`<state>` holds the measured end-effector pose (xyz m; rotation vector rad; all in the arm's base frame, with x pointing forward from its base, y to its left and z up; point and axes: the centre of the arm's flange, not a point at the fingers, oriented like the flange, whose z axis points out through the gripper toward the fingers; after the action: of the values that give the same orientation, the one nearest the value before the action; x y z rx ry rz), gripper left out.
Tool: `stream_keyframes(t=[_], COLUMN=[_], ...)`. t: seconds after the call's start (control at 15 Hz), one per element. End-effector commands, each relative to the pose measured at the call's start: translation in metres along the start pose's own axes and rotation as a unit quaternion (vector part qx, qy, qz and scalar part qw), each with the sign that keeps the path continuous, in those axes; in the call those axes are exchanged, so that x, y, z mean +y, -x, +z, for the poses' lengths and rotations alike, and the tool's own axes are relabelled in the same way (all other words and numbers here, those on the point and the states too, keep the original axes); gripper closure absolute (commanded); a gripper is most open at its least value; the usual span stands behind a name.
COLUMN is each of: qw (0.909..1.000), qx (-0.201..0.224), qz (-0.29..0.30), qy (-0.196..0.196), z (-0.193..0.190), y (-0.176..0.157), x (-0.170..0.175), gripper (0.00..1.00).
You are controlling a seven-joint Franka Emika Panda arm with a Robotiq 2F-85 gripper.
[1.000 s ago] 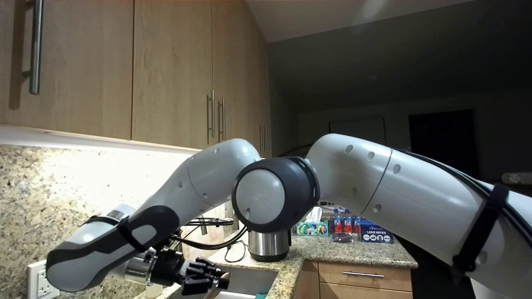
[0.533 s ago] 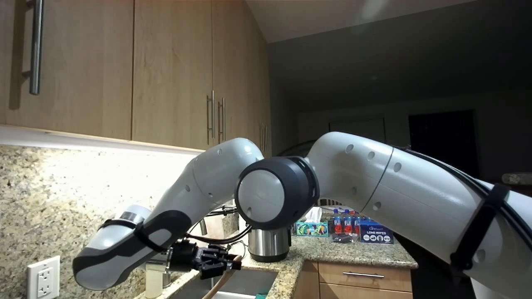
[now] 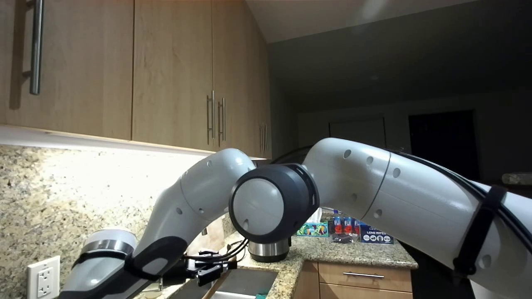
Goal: Use the wooden spoon to stir the contents in the white pot
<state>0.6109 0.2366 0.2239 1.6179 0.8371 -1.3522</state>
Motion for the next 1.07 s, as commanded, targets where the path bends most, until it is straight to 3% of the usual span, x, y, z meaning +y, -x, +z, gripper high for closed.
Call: stream_keyframes(t=[0.0, 0.47, 0.73, 1.0], qw=[0.9994, 0.9986, 0.9993, 0.9917], qx=[-0.004, 0.026, 0.032, 0.122], qz=[-0.027, -0.029, -0.011, -0.037], qy=[0.019, 0.036, 0.018, -0.013], z=[-0.021, -0.046, -0.053, -0.051], y=[0.003, 0.001, -0.006, 0.015], x=[-0.015, -0.034, -0.022, -0.019], gripper=[0.91, 0.91, 0.90, 0.90])
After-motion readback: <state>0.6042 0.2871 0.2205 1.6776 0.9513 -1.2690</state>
